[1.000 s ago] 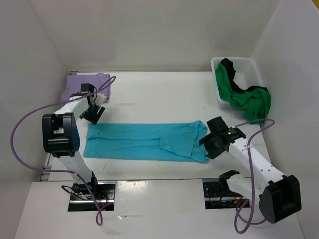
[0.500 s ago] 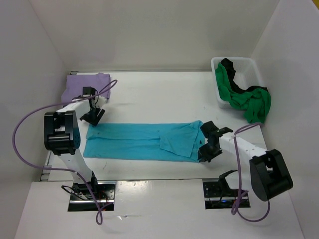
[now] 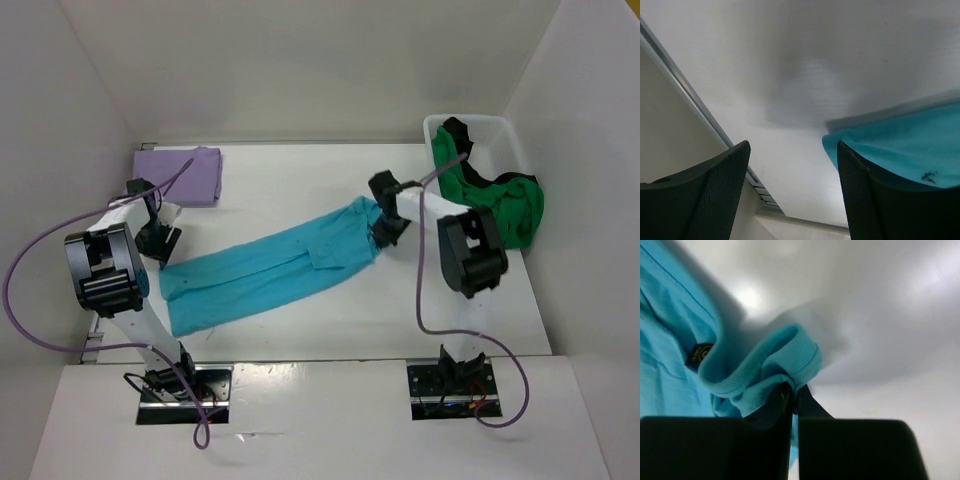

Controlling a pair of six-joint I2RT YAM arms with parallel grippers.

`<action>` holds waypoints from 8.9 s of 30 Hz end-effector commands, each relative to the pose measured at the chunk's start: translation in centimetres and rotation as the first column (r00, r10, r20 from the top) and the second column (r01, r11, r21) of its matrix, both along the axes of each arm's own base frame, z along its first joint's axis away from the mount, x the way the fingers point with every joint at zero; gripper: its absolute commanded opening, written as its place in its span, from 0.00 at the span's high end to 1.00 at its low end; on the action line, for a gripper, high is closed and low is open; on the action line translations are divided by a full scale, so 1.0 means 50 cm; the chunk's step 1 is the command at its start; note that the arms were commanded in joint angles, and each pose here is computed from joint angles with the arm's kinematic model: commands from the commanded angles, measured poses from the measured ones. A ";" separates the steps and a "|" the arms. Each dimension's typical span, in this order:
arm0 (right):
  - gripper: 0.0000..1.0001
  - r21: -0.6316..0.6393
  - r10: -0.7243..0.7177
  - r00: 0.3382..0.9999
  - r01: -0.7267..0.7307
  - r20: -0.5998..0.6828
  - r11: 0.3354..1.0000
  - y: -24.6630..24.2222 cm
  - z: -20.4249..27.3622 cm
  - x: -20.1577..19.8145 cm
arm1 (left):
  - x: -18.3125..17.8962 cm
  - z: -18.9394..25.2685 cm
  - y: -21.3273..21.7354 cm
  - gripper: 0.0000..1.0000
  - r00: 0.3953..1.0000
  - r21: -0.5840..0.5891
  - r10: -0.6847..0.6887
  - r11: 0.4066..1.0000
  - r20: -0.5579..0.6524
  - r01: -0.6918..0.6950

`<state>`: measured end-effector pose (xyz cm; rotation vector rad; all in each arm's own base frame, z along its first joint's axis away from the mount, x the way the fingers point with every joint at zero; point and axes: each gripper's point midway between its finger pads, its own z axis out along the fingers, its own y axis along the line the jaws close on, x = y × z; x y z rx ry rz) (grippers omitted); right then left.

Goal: Fold and stack the t-shirts
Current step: Rotate the tshirt 90 degrees, then grab the bottom of the folded rectangular tshirt with both arms, then fold the folded rectangular tshirt in 1/3 of the way

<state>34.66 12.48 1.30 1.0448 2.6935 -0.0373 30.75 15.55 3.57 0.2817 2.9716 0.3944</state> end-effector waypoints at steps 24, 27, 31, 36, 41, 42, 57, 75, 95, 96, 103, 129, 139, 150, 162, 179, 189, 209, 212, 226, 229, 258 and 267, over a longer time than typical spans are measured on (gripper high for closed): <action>0.00 -0.609 0.670 0.498 -0.310 0.550 0.730 0.233 0.645 0.048 | -0.095 0.084 -0.161 0.23 0.997 -0.129 -0.072 0.989 0.011 0.073; 0.00 -0.461 0.711 0.426 -0.553 0.559 0.694 0.344 0.532 -0.090 | -0.133 0.106 -0.178 0.23 0.994 -0.172 -0.106 0.979 0.020 0.108; 0.00 -0.308 0.741 0.407 -0.723 0.534 0.619 0.490 0.400 -0.241 | -0.184 0.139 -0.167 0.23 0.992 -0.139 -0.106 0.984 0.068 0.115; 0.00 -0.181 0.752 0.409 -0.807 0.516 0.563 0.646 0.309 -0.324 | -0.227 0.177 -0.148 0.18 0.991 -0.137 -0.032 0.989 0.129 0.049; 0.02 -0.118 0.807 0.428 -0.851 0.407 0.511 0.753 0.167 -0.343 | -0.210 0.203 -0.111 0.14 0.973 -0.106 0.043 0.994 0.226 -0.019; 0.02 -0.095 0.795 0.441 -0.848 0.417 0.521 0.775 0.172 -0.341 | -0.214 0.198 -0.102 0.14 0.974 -0.110 0.066 0.993 0.215 -0.043; 0.20 0.012 0.831 0.495 -0.861 0.253 0.509 0.834 -0.016 -0.387 | -0.208 0.228 -0.047 0.14 0.964 -0.086 0.063 0.995 0.259 -0.042; 1.00 0.081 0.689 0.718 -0.696 0.105 0.713 0.509 -0.053 -0.326 | -0.209 0.206 -0.094 0.14 0.981 -0.168 -0.041 0.983 0.190 0.074; 0.49 0.112 0.570 0.813 -0.581 0.117 0.806 0.214 0.153 -0.500 | -0.134 0.317 -0.460 0.14 0.720 -0.095 -0.639 0.727 0.271 0.680; 0.51 0.110 0.584 0.797 -0.601 0.150 0.792 0.231 0.169 -0.505 | -0.151 0.298 -0.464 0.14 0.718 -0.117 -0.649 0.716 0.252 0.689; 0.54 0.059 0.735 0.659 -0.750 0.161 0.659 0.428 0.128 -0.504 | -0.150 0.273 -0.507 0.14 0.647 -0.142 -0.656 0.651 0.388 0.746; 0.83 0.169 0.767 0.606 -0.795 0.212 0.582 0.535 0.066 -0.433 | -0.095 0.295 -0.536 0.14 0.705 -0.254 -0.430 0.722 0.564 0.644; 1.00 0.316 0.819 0.525 -0.837 0.230 0.447 0.533 0.094 -0.501 | -0.100 0.296 -0.532 0.14 0.697 -0.241 -0.455 0.714 0.554 0.658; 0.79 0.378 0.787 0.602 -0.766 0.135 0.521 0.442 0.063 -0.518 | -0.114 0.267 -0.536 0.14 0.559 -0.046 -0.695 0.607 0.452 0.793; 0.51 0.340 0.636 0.736 -0.674 0.234 0.655 0.356 0.162 -0.468 | -0.255 0.230 -0.543 0.02 -0.428 0.336 -0.903 -0.390 0.044 0.857; 0.46 0.442 0.392 0.866 -0.497 0.311 0.747 0.181 0.186 -0.448 | -0.452 0.105 -0.655 0.00 -0.964 0.422 -0.245 -0.867 0.101 0.264; 0.46 0.381 0.500 0.855 -0.513 0.141 0.770 0.179 0.094 -0.454 | -0.480 0.030 -0.688 0.38 -0.999 0.324 -0.044 -0.945 0.015 0.047; 0.46 0.409 0.593 0.805 -0.552 0.034 0.727 0.196 0.054 -0.471 | -0.458 -0.029 -0.720 0.72 -0.996 0.102 -0.040 -0.994 0.074 0.048; 0.46 0.448 0.602 0.797 -0.554 0.044 0.701 0.205 0.058 -0.482 | -0.455 -0.022 -0.732 0.79 -0.996 0.108 -0.038 -0.993 0.082 0.047; 0.47 0.521 0.700 0.714 -0.585 -0.032 0.621 0.249 0.011 -0.541 | -0.436 -0.012 -0.756 1.00 -0.981 0.113 -0.157 -0.979 0.112 0.169; 0.57 0.533 0.703 0.711 -0.588 -0.018 0.609 0.256 0.006 -0.541 | -0.434 -0.003 -0.757 1.00 -0.977 0.127 -0.180 -0.973 0.115 0.195; 1.00 0.431 0.659 0.714 -0.685 0.236 0.587 0.284 0.166 -0.332 | -0.231 0.195 -0.788 1.00 -0.489 0.212 -0.723 -0.445 0.487 0.870; 1.00 0.393 0.591 0.748 -0.663 0.304 0.637 0.252 0.176 -0.142 | -0.017 0.244 -0.788 1.00 -0.328 0.278 -0.745 -0.197 0.581 0.940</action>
